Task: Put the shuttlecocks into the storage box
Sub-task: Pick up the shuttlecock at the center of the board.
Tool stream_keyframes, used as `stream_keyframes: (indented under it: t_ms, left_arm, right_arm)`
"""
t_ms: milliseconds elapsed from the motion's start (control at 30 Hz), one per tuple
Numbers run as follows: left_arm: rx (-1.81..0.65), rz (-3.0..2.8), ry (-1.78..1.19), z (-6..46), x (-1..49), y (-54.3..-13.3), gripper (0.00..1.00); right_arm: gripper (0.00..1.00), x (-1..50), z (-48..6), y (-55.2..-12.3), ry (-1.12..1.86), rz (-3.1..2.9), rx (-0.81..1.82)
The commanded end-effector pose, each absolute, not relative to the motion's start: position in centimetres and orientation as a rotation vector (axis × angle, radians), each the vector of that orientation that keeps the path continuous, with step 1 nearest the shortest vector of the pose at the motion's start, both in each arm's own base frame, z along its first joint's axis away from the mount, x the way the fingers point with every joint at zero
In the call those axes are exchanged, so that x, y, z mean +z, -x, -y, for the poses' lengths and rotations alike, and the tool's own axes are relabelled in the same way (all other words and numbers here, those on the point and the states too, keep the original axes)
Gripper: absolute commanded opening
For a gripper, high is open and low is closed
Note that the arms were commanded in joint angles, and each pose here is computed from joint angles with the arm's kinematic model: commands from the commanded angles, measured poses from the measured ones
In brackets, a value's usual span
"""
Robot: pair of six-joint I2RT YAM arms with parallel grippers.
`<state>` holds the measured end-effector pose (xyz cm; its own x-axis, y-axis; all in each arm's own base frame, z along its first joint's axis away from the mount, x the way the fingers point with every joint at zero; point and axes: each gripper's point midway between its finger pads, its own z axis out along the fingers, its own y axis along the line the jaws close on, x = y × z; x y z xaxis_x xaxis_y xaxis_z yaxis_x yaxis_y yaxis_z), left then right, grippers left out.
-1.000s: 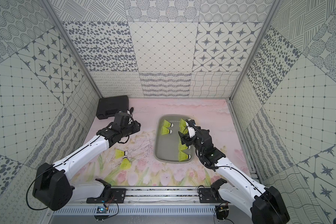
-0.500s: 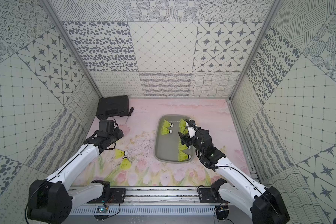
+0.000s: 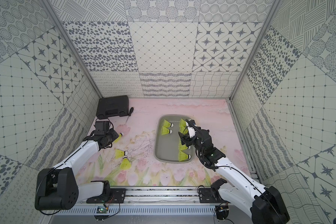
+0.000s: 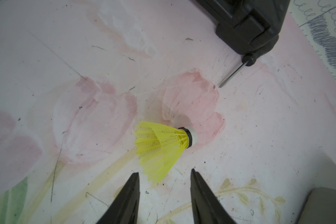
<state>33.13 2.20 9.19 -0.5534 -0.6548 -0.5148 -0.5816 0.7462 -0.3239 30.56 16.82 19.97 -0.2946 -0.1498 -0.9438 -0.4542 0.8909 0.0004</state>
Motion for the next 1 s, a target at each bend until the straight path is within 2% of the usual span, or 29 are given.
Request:
stream_keyframes:
  t_ms: [0,400,567,667,800,967]
  left_arm:
    - [-0.206,-2.298,0.949,-2.4,8.8,-34.7,0.46]
    - [-0.21,-2.341,0.948,-2.3,7.0,-35.3,0.33]
    - [-0.229,-2.342,0.927,-2.0,7.1,-35.4,0.13]
    - [-0.258,-2.337,0.903,-1.6,7.7,-35.5,0.07]
    - [-0.338,-2.323,0.83,-0.6,9.2,-35.7,0.05]
    - [-0.56,-2.312,0.679,2.7,12.5,-36.1,0.03]
  right_arm:
    - [0.9,20.3,-16.8,-30.9,0.434,-1.861,0.317]
    - [0.9,20.1,-16.7,-31.0,0.437,-1.867,0.305]
    - [0.9,20.0,-16.7,-30.9,0.438,-1.868,0.309]
    - [0.91,20.1,-16.8,-30.9,0.44,-1.867,0.312]
    - [0.9,20.2,-17.1,-30.9,0.458,-1.857,0.327]
    - [0.9,20.1,-18.1,-30.9,0.522,-1.836,0.351]
